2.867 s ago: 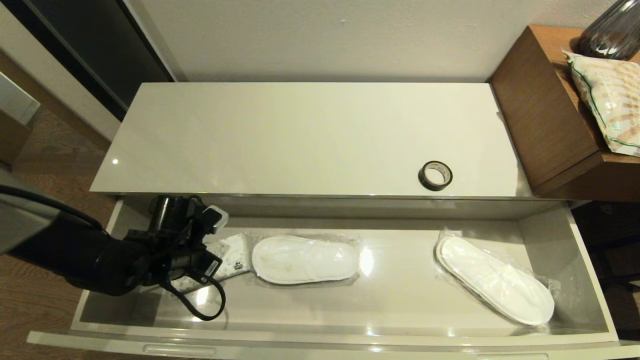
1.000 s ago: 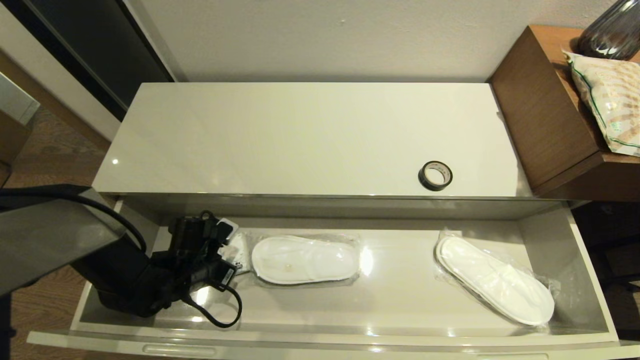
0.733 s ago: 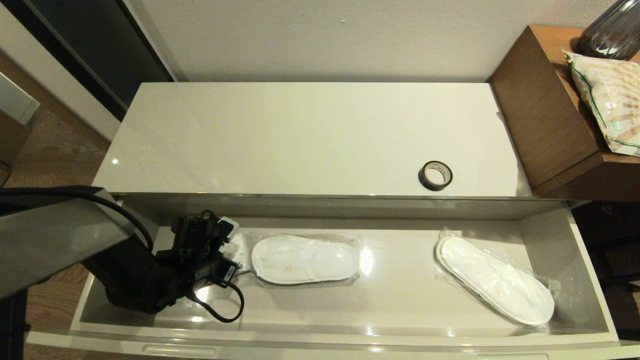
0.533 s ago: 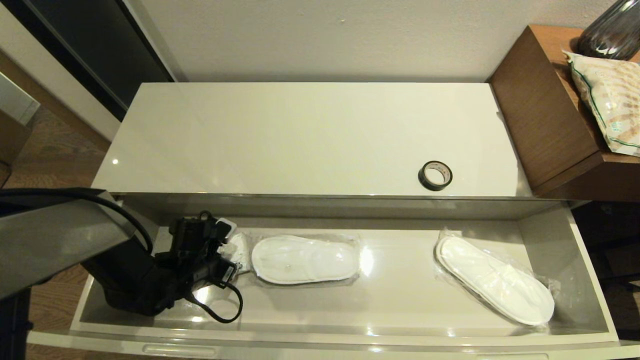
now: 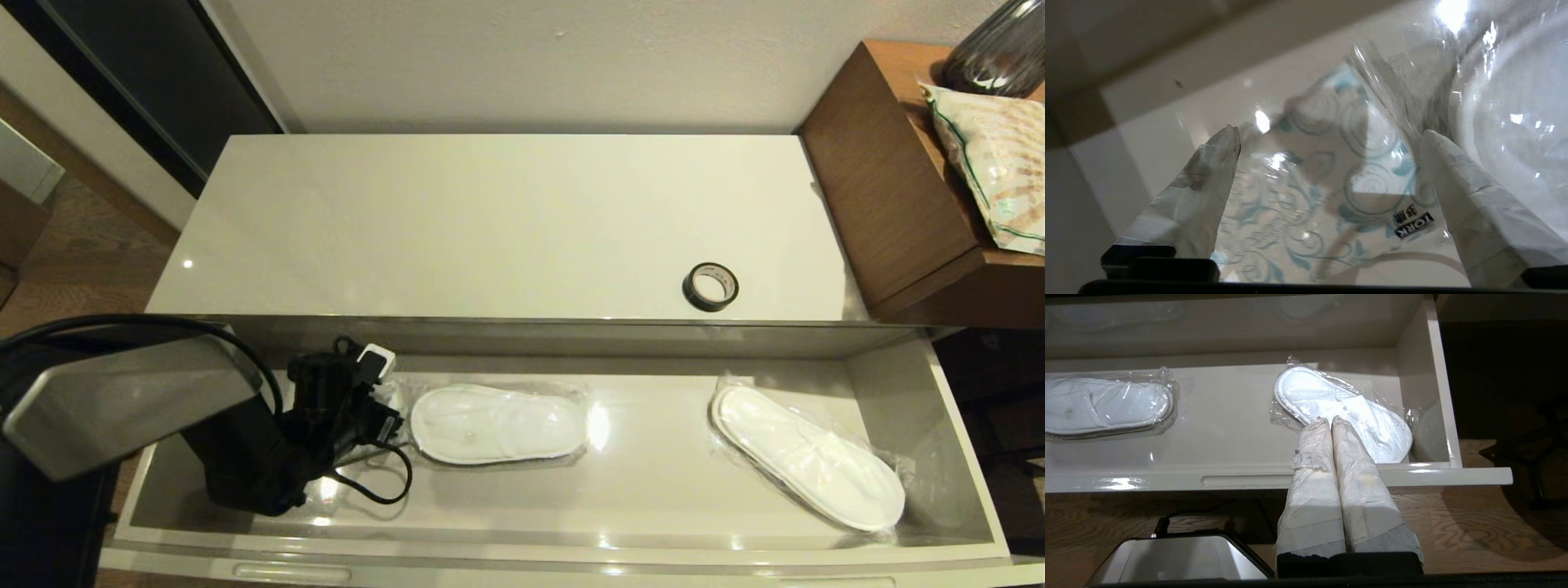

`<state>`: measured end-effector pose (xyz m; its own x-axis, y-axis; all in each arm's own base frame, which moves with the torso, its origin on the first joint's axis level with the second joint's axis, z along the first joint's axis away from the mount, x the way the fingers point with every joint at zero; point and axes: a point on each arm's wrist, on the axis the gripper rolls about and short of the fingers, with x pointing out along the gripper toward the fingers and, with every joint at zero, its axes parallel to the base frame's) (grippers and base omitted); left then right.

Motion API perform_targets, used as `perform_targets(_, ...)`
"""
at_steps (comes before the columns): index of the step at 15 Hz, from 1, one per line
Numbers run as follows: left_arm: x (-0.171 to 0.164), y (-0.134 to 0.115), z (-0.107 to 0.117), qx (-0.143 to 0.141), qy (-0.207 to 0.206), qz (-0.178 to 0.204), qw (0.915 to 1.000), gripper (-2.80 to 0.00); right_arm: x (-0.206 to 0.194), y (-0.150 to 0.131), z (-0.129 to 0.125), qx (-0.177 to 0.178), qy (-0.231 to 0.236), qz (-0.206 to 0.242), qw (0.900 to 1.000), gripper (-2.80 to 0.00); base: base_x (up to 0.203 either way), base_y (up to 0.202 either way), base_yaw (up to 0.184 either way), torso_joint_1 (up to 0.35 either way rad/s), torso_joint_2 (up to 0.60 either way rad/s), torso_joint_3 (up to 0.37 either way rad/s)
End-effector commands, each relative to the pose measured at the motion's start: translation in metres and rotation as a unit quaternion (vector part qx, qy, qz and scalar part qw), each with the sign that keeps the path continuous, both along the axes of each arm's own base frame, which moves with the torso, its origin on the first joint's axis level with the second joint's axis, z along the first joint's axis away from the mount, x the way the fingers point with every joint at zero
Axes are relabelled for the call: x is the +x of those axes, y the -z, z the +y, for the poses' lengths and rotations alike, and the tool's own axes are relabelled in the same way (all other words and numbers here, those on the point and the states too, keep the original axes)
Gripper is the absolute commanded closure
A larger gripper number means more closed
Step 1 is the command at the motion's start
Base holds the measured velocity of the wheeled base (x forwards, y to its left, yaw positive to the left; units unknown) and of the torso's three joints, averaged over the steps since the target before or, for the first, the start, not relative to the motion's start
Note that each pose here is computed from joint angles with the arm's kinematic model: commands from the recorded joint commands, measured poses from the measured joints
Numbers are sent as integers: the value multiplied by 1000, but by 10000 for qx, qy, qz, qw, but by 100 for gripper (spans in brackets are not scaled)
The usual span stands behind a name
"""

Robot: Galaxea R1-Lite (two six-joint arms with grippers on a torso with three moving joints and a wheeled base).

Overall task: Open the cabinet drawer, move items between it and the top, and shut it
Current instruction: Take out the tissue from the drawer

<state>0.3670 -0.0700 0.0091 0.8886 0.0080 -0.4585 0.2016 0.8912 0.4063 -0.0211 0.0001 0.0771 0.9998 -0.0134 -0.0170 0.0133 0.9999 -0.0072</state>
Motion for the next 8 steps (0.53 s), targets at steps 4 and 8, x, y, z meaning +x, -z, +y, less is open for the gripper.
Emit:
perform_targets(4,4,-2,-7,188,315,-100,9993,-280,0,0,0,-3,2,7,10000,0,0,0,0,0,0,0)
perform_targets(8,0,6,-7,234,338,109,9991,-280,0,0,0,-3,-5,7,10000,0,0,0,0,0,0,0)
